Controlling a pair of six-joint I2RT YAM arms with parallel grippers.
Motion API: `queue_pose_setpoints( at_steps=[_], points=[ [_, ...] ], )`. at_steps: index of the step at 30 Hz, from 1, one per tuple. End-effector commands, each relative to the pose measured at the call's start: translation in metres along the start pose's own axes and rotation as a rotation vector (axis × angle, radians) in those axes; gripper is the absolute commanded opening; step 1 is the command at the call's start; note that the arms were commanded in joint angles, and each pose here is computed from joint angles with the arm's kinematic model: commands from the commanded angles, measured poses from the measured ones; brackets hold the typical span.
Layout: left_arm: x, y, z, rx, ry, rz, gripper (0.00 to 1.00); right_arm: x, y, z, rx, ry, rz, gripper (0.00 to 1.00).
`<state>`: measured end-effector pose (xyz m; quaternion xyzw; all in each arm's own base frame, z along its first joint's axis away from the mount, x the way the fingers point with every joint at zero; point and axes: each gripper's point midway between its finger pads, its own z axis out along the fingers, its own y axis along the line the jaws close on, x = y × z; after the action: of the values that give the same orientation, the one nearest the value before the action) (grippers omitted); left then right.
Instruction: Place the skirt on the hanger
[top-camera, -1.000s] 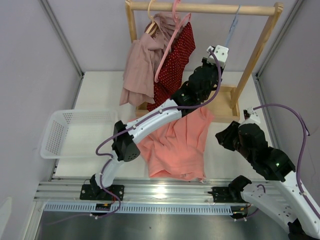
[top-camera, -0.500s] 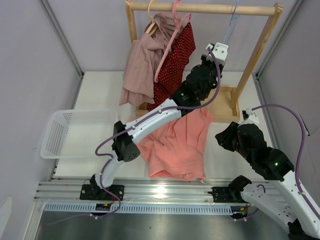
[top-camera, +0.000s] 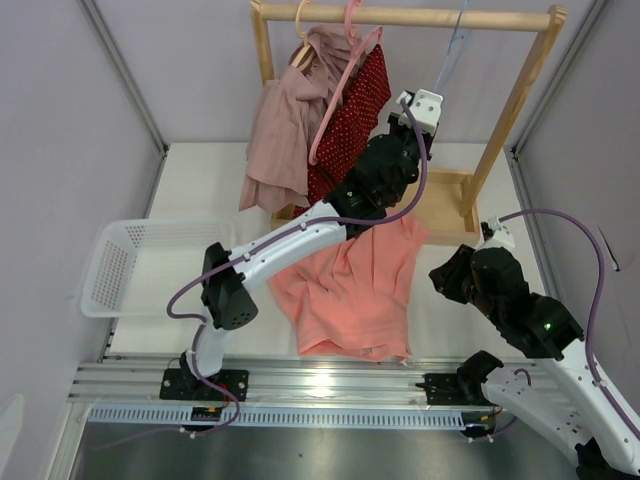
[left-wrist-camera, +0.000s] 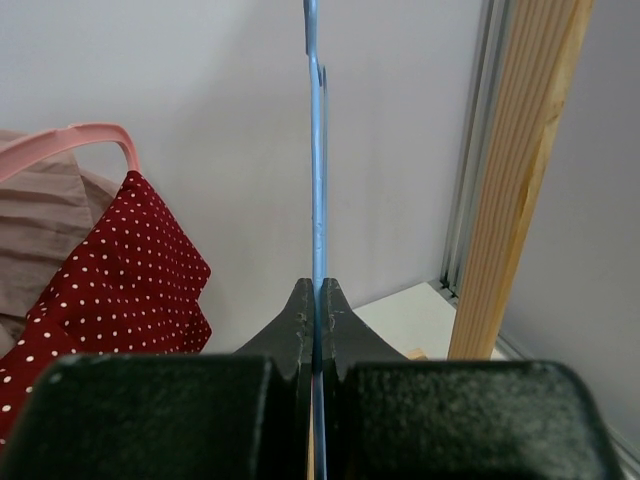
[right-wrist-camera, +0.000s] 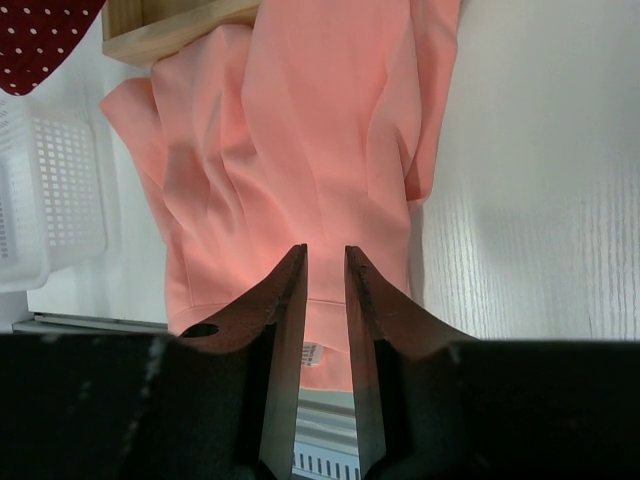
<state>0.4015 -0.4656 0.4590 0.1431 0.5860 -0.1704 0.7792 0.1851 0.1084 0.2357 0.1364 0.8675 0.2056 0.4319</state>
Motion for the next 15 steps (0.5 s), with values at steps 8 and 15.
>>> queue_pose_setpoints(
  at_steps=[8, 15],
  points=[
    [-0.080, 0.016, -0.026, 0.042, -0.137, -0.065, 0.00, -0.005, -0.002, 0.003, 0.008, -0.027, -0.010, 0.27],
    [-0.076, 0.027, -0.067, 0.111, -0.098, -0.065, 0.00, -0.011, -0.001, 0.005, 0.023, -0.034, -0.014, 0.27]
  ],
)
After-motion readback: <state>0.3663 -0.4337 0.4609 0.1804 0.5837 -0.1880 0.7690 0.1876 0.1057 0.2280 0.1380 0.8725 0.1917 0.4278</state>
